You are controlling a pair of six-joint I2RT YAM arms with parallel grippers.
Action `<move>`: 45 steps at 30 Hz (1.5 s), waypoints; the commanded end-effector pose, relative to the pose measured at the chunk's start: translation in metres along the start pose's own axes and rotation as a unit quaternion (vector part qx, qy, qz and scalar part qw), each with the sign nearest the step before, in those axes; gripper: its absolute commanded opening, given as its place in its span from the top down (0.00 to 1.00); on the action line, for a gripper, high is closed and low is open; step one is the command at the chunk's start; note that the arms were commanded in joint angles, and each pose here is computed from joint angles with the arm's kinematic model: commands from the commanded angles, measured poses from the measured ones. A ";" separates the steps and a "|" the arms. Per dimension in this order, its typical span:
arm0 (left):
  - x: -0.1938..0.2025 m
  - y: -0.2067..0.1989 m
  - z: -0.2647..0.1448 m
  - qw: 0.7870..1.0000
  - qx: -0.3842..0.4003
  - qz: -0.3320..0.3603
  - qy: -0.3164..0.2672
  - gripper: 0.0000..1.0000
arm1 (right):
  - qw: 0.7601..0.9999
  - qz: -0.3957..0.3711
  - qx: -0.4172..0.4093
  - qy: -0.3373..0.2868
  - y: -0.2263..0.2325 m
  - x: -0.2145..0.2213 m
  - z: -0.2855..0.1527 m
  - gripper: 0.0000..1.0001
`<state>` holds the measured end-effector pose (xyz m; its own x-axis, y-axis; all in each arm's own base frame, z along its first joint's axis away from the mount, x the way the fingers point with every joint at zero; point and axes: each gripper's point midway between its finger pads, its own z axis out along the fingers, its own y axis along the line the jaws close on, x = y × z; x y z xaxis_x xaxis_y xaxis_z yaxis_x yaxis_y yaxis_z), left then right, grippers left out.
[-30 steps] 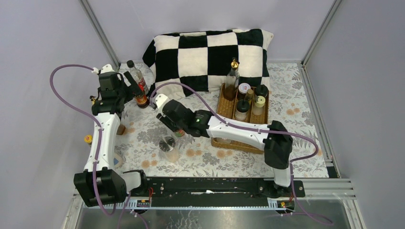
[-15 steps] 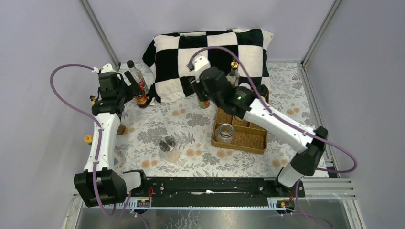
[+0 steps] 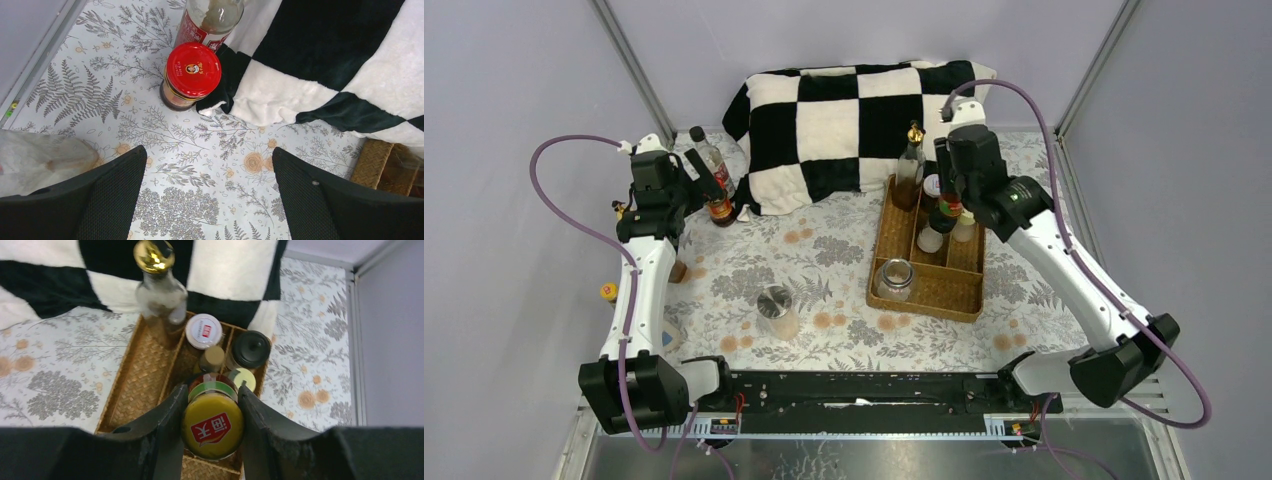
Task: Organize the condiment bottles
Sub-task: Place the bottle in the storage box.
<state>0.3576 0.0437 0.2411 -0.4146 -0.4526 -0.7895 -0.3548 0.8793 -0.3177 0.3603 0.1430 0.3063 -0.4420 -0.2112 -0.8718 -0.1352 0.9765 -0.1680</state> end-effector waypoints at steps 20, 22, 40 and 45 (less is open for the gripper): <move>-0.003 -0.008 0.003 1.000 0.028 -0.005 -0.011 0.01 | 0.995 0.070 0.003 -0.071 -0.022 -0.019 -0.020 0.89; -0.003 -0.009 0.003 0.999 0.030 -0.007 -0.011 0.01 | 0.994 0.070 0.003 -0.078 -0.024 -0.024 -0.026 0.89; -0.004 -0.012 0.000 0.999 0.037 -0.012 -0.012 0.01 | 0.994 0.082 0.049 -0.059 -0.053 -0.019 -0.057 0.89; -0.003 -0.011 0.000 0.999 0.037 -0.010 -0.010 0.01 | 0.994 0.089 0.056 -0.042 -0.048 0.007 -0.042 0.90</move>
<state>0.3611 0.0331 0.2397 -0.4189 -0.4717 -0.7759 -0.3142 0.8770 -0.3636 0.3218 0.1002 0.3126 -0.4587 -0.1099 -0.8818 -0.0337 0.9938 -0.1064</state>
